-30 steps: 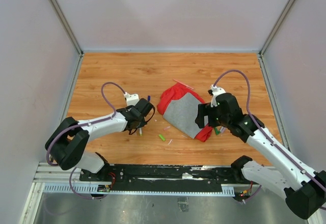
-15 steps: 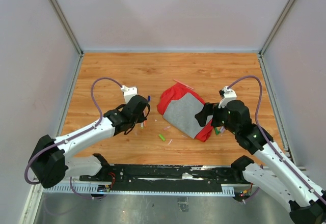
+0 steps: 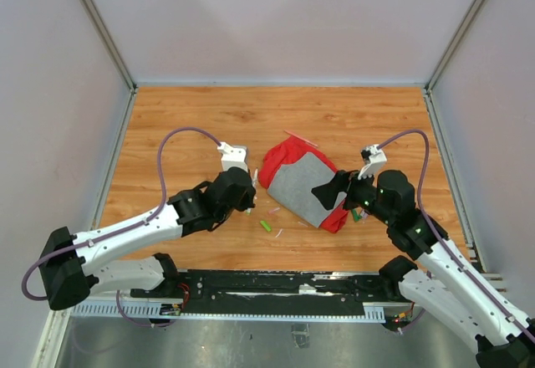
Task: Insert the pens into the pen caps
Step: Pick up the pen from the center of the board.
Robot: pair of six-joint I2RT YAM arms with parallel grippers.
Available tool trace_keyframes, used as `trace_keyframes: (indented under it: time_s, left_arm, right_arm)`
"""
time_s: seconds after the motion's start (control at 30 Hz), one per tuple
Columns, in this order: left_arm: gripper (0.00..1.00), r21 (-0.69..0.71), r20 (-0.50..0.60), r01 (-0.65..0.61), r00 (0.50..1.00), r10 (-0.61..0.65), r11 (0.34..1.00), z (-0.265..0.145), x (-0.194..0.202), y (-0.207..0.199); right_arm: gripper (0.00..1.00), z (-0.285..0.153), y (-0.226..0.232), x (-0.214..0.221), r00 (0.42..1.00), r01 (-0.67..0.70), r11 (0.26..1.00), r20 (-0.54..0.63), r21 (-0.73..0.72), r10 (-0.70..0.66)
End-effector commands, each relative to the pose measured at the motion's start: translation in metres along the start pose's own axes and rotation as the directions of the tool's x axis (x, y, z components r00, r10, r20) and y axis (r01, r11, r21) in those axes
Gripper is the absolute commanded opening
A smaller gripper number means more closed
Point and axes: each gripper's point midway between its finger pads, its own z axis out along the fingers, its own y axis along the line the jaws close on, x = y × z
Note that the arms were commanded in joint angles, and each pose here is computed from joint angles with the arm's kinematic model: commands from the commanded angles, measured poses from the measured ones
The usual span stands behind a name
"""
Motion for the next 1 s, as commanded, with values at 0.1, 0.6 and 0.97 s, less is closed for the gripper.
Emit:
trace_keyframes:
  time_s: [0.1, 0.6, 0.97]
  left_arm:
    - [0.01, 0.163, 0.100, -0.042, 0.995, 0.026, 0.986, -0.021, -0.022, -0.051]
    - [0.00, 0.399, 0.156, -0.073, 0.988, 0.011, 0.914, -0.046, -0.011, -0.104]
    - [0.00, 0.444, 0.140, -0.091, 0.990, 0.032, 0.891, -0.049, -0.006, -0.114]
  right_arm:
    - [0.91, 0.006, 0.047, -0.009, 0.994, -0.094, 0.964, 0.036, -0.250, 0.107]
    - [0.67, 0.017, 0.082, -0.017, 0.959, -0.215, 0.917, 0.106, -0.336, 0.264]
    - [0.50, 0.041, 0.100, -0.001, 0.957, -0.259, 0.906, 0.035, -0.336, 0.286]
